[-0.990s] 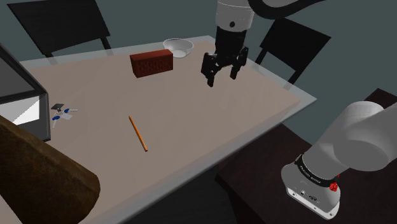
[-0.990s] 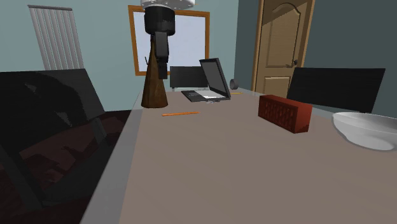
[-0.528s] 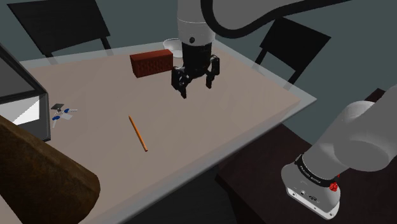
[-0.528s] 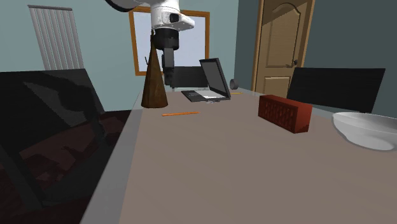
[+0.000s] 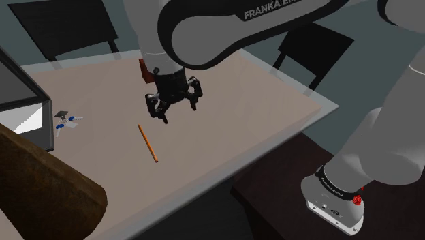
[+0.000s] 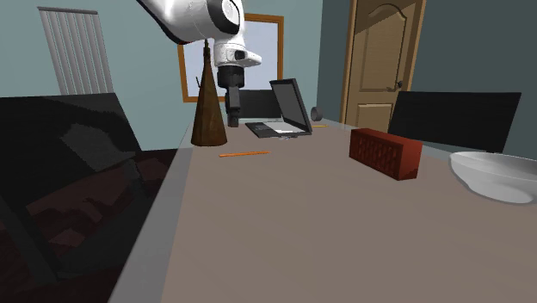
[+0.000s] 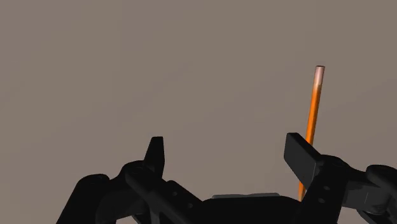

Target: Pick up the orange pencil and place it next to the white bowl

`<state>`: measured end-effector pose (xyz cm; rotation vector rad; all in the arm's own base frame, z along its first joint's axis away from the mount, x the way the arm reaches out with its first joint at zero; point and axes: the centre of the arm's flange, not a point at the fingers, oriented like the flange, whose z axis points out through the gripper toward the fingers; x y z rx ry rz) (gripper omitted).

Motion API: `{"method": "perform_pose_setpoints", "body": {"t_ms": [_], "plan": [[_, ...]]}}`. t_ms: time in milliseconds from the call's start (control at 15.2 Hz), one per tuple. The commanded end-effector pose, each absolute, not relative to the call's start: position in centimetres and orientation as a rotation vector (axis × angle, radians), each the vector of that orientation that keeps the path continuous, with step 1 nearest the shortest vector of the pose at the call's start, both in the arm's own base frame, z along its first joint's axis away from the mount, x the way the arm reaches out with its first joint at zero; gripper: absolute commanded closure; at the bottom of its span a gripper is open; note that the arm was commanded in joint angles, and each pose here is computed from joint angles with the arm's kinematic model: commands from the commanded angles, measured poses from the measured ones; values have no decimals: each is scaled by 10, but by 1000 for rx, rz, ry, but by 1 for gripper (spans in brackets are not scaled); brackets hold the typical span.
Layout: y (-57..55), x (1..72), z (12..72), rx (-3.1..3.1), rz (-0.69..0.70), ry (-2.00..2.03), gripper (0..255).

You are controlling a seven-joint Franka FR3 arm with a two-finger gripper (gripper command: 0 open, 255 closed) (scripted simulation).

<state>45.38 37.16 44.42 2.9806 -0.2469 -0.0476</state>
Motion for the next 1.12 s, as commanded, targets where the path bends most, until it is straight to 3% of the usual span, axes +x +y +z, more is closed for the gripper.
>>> {"method": "perform_pose_setpoints", "body": {"t_ms": [0, 528, 1056], "plan": [[399, 461, 431, 2965, -48, -245, 0], [494, 496, 378, 2904, -54, -225, 0], [485, 494, 339, 2904, -54, -225, 0]]}}
